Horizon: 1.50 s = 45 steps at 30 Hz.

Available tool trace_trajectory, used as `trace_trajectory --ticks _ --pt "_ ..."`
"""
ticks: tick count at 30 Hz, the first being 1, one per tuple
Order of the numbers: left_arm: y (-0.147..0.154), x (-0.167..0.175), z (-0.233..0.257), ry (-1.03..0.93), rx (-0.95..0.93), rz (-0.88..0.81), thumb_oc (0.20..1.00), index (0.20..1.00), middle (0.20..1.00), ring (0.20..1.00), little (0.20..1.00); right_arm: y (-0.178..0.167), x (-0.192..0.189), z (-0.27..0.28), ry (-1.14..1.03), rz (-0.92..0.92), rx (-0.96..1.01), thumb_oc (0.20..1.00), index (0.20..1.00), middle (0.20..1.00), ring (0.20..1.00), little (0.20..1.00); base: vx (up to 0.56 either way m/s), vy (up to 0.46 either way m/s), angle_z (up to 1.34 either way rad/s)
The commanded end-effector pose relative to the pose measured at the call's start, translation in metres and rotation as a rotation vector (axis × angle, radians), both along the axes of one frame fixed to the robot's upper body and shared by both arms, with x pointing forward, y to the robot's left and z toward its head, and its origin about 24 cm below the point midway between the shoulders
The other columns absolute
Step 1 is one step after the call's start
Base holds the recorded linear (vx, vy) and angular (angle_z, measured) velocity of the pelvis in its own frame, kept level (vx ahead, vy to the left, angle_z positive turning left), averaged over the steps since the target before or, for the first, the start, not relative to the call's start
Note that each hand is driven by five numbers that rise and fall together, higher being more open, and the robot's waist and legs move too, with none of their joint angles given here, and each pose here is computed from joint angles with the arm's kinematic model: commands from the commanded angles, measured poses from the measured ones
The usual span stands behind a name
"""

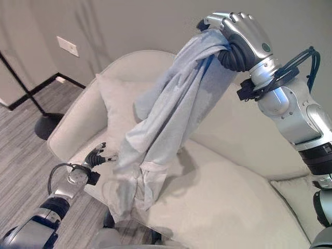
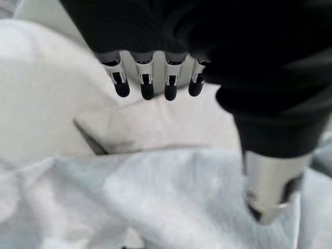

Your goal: Hang the clothes on the sofa on the clothes rack.

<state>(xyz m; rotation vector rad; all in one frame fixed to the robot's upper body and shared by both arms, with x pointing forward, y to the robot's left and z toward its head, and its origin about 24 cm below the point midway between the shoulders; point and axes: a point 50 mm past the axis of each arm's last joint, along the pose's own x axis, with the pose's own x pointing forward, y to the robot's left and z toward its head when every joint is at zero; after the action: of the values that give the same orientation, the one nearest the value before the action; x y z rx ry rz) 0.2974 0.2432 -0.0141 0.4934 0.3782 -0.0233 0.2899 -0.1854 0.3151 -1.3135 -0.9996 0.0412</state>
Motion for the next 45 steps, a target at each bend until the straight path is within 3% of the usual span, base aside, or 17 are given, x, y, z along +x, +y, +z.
trace_trajectory --ticks 1,11,19,28,45 --pt "-0.019 0.037 0.042 -0.157 0.013 -0.076 1.000 1.000 1.000 1.000 1.000 -0.010 -0.014 0.033 -0.124 0.025 0.107 0.200 0.200 0.200 0.200 0.200 0.00 -0.009 -0.15" --pt "-0.029 0.048 0.060 -0.239 -0.019 -0.082 1.000 1.000 1.000 1.000 1.000 -0.013 -0.031 0.054 -0.216 0.019 0.062 0.200 0.200 0.200 0.200 0.200 0.00 -0.003 -0.13" --pt "-0.039 0.048 0.059 -0.235 0.129 -0.184 1.000 1.000 1.000 1.000 1.000 -0.017 -0.036 0.069 -0.266 0.018 0.080 0.200 0.200 0.200 0.200 0.200 0.00 0.000 0.00" --pt "-0.061 0.045 0.051 -0.232 0.172 -0.270 1.000 1.000 1.000 1.000 1.000 -0.013 -0.041 0.083 -0.324 0.066 0.123 0.200 0.200 0.200 0.200 0.200 -0.04 0.000 -0.05" --pt "-0.090 0.057 0.064 -0.331 0.198 -0.266 1.000 1.000 1.000 1.000 1.000 0.001 -0.048 0.088 -0.396 0.164 0.175 0.200 0.200 0.200 0.200 0.200 0.00 -0.001 -0.01"
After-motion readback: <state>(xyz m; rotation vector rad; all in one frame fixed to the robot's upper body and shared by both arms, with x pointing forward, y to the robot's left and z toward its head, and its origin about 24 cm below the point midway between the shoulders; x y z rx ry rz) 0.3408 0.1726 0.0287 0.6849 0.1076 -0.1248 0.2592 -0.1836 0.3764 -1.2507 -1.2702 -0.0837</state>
